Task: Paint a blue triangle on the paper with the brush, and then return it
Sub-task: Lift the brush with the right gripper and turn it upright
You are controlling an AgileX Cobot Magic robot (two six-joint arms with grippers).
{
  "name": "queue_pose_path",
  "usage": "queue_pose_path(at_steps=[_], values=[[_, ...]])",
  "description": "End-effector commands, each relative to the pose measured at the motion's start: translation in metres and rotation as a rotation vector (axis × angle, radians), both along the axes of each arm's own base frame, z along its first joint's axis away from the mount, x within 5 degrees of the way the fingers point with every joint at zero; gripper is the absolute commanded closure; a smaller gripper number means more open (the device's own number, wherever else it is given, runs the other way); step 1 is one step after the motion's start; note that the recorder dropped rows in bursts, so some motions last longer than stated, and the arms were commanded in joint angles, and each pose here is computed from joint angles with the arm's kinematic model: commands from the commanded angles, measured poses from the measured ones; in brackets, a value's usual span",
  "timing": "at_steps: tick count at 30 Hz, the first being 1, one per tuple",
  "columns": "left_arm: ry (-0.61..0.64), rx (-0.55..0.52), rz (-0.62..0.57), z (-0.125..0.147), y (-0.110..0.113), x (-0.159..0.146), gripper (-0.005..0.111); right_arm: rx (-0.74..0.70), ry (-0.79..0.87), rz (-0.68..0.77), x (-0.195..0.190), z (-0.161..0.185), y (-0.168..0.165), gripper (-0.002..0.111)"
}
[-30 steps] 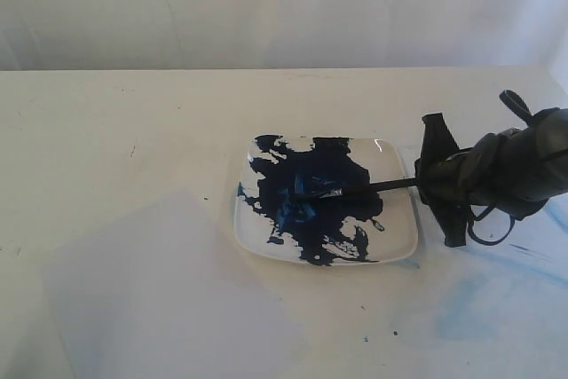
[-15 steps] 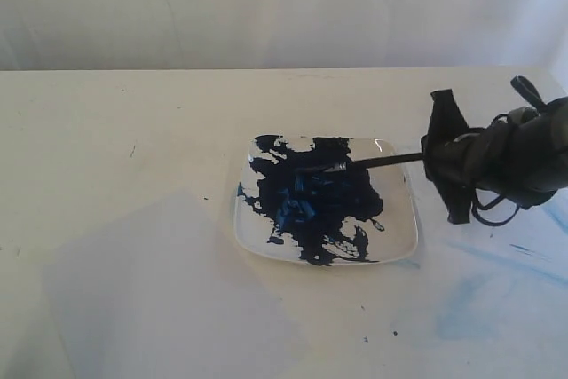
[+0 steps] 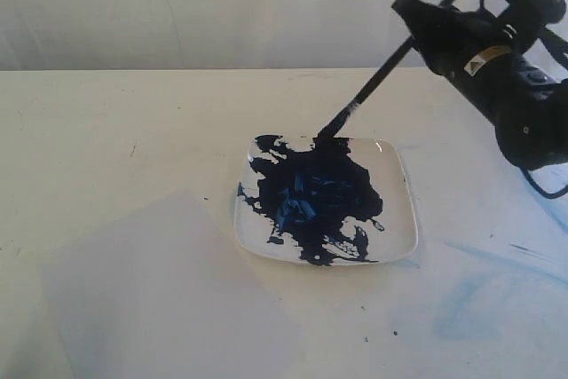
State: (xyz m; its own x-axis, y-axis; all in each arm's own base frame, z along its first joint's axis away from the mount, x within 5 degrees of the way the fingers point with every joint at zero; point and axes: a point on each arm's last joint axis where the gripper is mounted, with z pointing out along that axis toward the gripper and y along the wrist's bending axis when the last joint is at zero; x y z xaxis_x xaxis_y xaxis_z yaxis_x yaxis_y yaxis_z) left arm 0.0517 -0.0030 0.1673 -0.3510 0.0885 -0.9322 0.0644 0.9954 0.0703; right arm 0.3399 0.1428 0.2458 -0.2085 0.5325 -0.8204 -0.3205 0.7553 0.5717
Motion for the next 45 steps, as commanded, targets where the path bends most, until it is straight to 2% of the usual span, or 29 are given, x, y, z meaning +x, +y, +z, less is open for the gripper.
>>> queue_pose_path(at_steps=[1, 4, 17, 41, 45], values=[[-0.003, -0.006, -0.006, -0.001, -0.001, 0.000, 0.107, -0.162, -0.290, 0.242, -0.014, 0.018, 0.019, 0.108], [-0.003, -0.006, -0.006, -0.001, -0.001, 0.000, 0.107, -0.228, -0.335, 0.327, -0.020, 0.017, 0.026, 0.108], [-0.003, -0.006, -0.006, -0.001, -0.001, 0.000, 0.107, -0.419, -0.329, 0.482, -0.028, 0.004, 0.035, 0.108], [-0.003, -0.006, -0.006, -0.001, -0.001, 0.000, 0.107, -0.409, -0.342, 0.485, -0.028, 0.005, 0.036, 0.108], [-0.047, 0.009, -0.002, 0.003, 0.000, 0.001, 0.107, -0.406, -0.345, 0.486, -0.029, 0.006, 0.036, 0.108]])
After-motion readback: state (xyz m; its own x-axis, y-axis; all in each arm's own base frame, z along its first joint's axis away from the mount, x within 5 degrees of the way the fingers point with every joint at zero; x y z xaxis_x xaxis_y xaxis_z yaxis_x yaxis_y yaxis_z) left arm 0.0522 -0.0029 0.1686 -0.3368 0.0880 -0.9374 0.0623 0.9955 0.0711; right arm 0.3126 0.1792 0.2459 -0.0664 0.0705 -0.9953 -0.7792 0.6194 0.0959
